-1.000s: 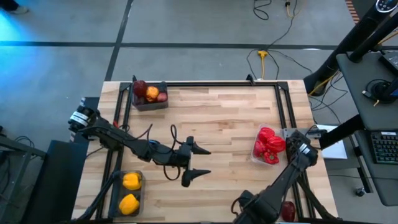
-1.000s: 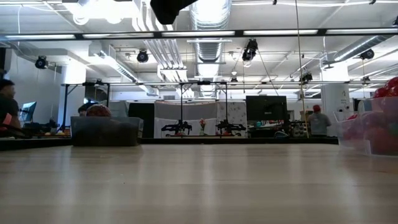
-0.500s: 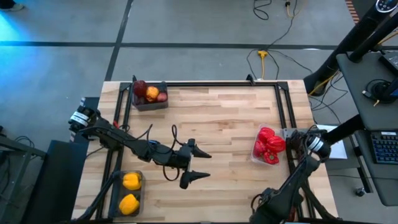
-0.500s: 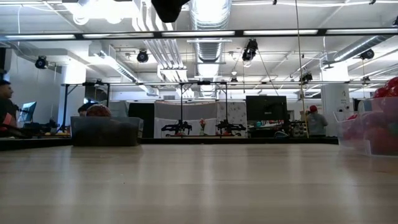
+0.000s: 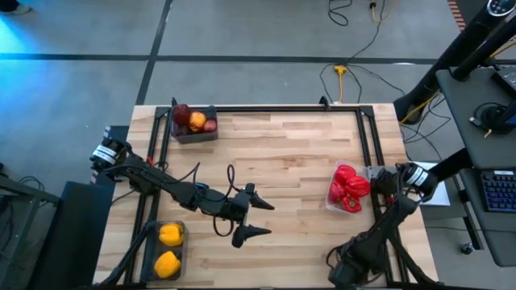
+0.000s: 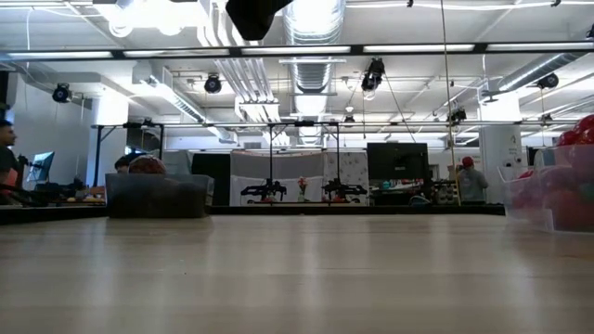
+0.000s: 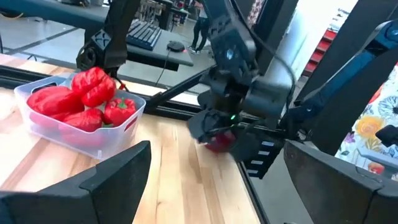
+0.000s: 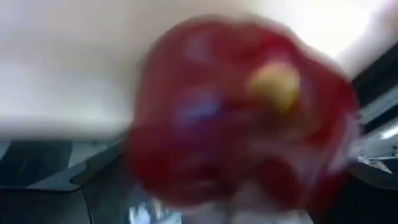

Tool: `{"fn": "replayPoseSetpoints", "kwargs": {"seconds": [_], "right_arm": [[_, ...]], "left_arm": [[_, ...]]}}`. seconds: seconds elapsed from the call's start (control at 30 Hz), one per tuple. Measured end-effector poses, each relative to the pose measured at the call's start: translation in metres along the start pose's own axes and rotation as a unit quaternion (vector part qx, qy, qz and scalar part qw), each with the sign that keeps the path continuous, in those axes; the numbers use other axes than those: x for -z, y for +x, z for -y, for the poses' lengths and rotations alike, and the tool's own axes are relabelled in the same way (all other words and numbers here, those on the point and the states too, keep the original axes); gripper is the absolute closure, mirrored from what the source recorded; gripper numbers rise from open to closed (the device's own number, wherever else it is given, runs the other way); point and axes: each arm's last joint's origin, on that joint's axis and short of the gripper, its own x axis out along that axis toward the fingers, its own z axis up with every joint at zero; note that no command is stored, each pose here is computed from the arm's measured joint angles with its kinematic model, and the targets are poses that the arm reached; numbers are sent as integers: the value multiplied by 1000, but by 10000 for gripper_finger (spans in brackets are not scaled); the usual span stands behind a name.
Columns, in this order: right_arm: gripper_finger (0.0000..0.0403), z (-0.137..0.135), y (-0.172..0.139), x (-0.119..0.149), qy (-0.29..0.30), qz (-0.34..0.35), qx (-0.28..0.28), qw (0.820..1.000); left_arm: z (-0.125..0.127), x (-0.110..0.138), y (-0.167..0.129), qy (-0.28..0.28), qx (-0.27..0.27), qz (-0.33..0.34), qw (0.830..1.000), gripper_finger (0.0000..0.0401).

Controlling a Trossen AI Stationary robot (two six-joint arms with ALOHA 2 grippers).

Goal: Sort produce into baskets
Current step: Put the apple into the top black bin

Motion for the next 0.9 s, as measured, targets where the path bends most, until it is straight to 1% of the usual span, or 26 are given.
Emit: {"fn": "replayPoseSetpoints", "kwargs": {"seconds": [0.07,0.2,0.27,0.4,0.47,0.6,0.73,0.8,0.9], "right_arm": [[35,4,7,-6,16,19,8,1000],[37,4,7,-9,27,35,-5,999],[46,3,6,-10,29,46,-15,998],[90,0,2,-9,26,66,-28,997],[119,-2,-3,-7,32,89,-31,995],[167,-3,-26,8,42,139,-35,989],[170,-8,-60,22,14,195,-76,978],[169,-13,-74,21,-1,223,-100,970],[155,-24,-93,12,-21,263,-140,954]], "left_arm": [[0,0,0,-3,-1,-2,1000,52],[0,1,0,-2,-2,-5,1000,52],[0,1,0,-3,-2,-3,1000,52],[0,0,-1,-2,-4,-5,1000,52],[0,-2,-5,13,-8,-18,1000,52],[1,-20,-25,45,-15,-39,998,52],[-1,-43,-46,77,-21,-33,996,52],[-4,-52,-52,87,-25,-19,996,52],[-9,-61,-56,87,-32,2,996,52]]}}
